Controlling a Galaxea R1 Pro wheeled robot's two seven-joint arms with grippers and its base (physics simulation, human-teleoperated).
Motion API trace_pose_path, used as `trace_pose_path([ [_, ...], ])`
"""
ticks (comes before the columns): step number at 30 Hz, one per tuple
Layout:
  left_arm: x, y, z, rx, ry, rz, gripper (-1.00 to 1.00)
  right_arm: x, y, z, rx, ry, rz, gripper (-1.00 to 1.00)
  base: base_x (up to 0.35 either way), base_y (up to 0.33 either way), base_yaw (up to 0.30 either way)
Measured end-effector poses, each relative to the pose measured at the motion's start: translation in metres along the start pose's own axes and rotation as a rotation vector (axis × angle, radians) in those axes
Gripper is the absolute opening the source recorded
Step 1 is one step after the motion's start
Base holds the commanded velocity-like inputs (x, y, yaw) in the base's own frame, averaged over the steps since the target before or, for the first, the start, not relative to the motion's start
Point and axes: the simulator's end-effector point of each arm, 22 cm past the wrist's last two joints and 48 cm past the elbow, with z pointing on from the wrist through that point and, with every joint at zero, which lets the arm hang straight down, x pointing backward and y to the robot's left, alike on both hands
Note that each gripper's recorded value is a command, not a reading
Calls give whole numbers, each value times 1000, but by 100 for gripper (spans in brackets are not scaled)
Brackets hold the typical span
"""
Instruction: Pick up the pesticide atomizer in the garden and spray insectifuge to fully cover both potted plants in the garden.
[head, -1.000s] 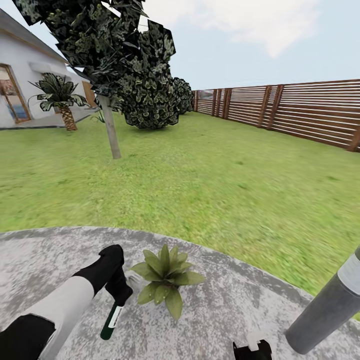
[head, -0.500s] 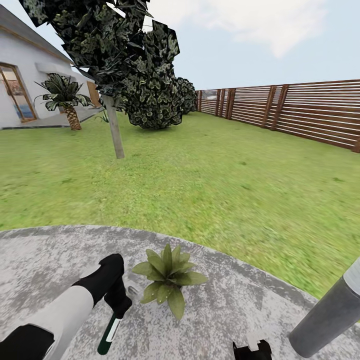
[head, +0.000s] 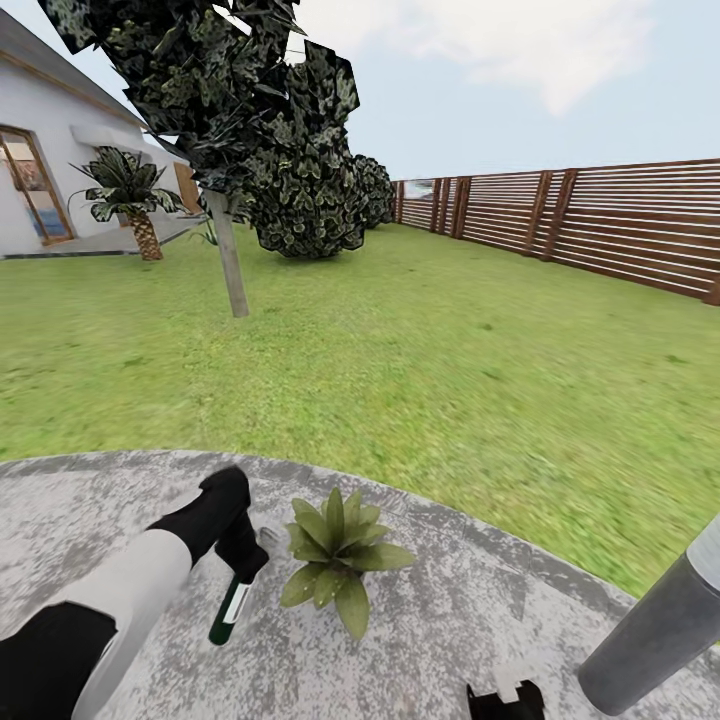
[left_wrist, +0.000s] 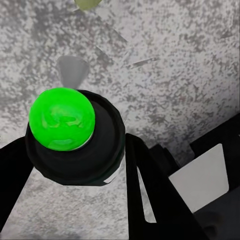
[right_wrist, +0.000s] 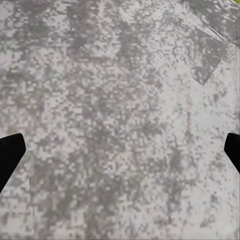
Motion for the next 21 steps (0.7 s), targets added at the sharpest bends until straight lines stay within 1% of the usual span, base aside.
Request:
trace_pose_path([
  [2,4,0,4,-2,10,1,-100,2,-3,0,4,1,-1,100,0,0,0],
  [4,19,-12,25,21,43,3,-100,6,-5,-1,7,7,-2,100,0,0,0],
  [6,32,-23,40,41,69,6,-100,8,-6,-2,7,9,-2,100,0,0,0],
  [7,34,-24,43,44,73,7,-100,8,-6,-2,7,9,-2,100,0,0,0],
  [10,37,-25,45,48,76,5,-100,8,-6,-2,7,9,-2,100,106,0,0],
  [15,36,-25,44,50,72,3,-100,9,-5,-3,6,9,-2,100,292,0,0],
  [18,33,-25,43,49,64,3,-100,9,-4,-2,5,11,-3,100,100,0,0],
  [21,34,-18,40,36,62,-1,-100,9,-4,-2,5,11,-3,100,20,0,0],
])
